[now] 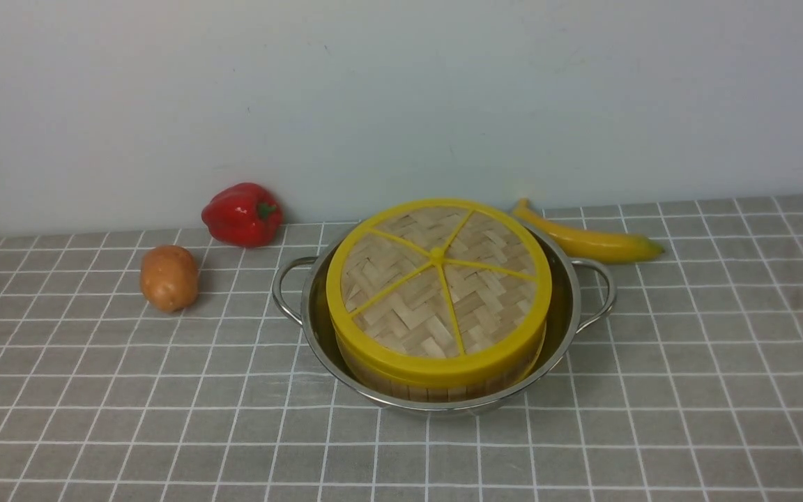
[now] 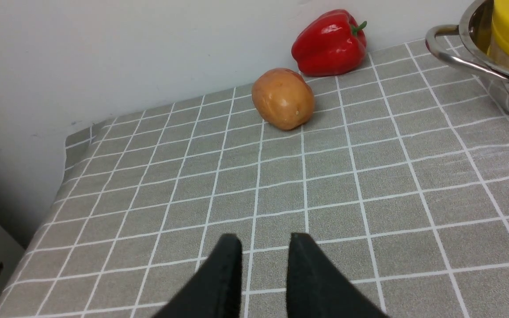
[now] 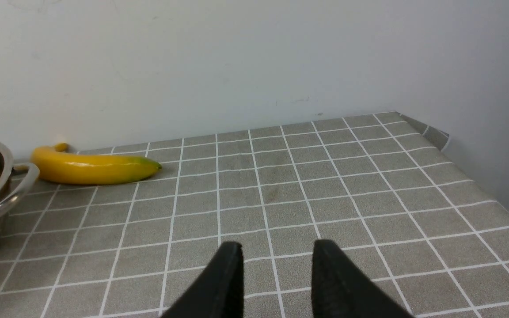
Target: Place the steamer in the pot on the grey tablecloth, and put the lid on the steamer.
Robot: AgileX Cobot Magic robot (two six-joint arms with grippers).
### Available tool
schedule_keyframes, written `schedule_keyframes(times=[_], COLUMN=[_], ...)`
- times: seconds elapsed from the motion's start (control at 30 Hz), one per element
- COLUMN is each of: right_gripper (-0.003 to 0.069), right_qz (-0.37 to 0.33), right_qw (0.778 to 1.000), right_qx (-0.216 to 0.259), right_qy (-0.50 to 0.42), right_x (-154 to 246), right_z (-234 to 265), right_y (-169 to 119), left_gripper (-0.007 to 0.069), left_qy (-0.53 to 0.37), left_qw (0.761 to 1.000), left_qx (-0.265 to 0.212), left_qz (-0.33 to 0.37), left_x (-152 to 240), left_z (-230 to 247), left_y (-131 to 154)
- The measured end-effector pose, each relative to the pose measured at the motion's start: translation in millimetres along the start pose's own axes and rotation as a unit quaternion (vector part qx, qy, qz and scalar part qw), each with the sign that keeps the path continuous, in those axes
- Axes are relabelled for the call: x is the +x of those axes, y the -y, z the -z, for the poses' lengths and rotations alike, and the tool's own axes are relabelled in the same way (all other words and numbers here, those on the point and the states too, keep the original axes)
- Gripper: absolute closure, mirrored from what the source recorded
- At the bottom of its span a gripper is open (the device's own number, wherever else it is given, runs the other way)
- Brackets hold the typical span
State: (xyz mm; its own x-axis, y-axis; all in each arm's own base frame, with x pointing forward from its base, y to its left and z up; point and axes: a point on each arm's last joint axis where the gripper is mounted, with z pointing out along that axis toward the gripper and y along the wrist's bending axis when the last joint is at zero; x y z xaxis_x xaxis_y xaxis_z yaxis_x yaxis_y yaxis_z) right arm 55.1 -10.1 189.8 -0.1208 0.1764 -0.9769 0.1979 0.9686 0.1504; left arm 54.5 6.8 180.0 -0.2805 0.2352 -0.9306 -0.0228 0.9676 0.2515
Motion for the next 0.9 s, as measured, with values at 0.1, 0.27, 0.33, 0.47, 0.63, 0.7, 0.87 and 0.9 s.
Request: schedule_keyframes(times=[0.1, 0.27, 0.33, 0.47, 0.63, 0.7, 0.87, 0.9], right_gripper=[0.0419, 0.0419, 0.0419, 0.0419, 0.0419, 0.0419, 0.0419, 0.0419], right_qz=[0.000, 0.000, 0.000, 0.000, 0.000, 0.000, 0.000, 0.000], right_qw=[1.000, 1.000, 1.000, 1.000, 1.000, 1.000, 1.000, 1.000], right_qx=[0.000, 0.000, 0.000, 0.000, 0.000, 0.000, 0.000, 0.000], right_qy=[0.000, 0.000, 0.000, 0.000, 0.000, 0.000, 0.000, 0.000], right_x=[0.0, 0.0, 0.0, 0.0, 0.0, 0.0, 0.0, 0.0], right_z=[0.0, 0.0, 0.0, 0.0, 0.0, 0.0, 0.0, 0.0], right_y=[0.0, 0.0, 0.0, 0.0, 0.0, 0.0, 0.0, 0.0], left_gripper=[0.0466, 0.0466, 0.0466, 0.0466, 0.0458, 0.0455, 0.0454, 0.0449], left_qy=[0.000, 0.000, 0.000, 0.000, 0.000, 0.000, 0.000, 0.000], left_qw=[1.000, 1.000, 1.000, 1.000, 1.000, 1.000, 1.000, 1.000], left_qx=[0.000, 0.000, 0.000, 0.000, 0.000, 0.000, 0.000, 0.000], left_qz=[0.000, 0.000, 0.000, 0.000, 0.000, 0.000, 0.000, 0.000], left_x=[0.0, 0.0, 0.0, 0.0, 0.0, 0.0, 0.0, 0.0], left_z=[0.0, 0.0, 0.0, 0.0, 0.0, 0.0, 0.0, 0.0], left_y=[0.0, 0.0, 0.0, 0.0, 0.0, 0.0, 0.0, 0.0])
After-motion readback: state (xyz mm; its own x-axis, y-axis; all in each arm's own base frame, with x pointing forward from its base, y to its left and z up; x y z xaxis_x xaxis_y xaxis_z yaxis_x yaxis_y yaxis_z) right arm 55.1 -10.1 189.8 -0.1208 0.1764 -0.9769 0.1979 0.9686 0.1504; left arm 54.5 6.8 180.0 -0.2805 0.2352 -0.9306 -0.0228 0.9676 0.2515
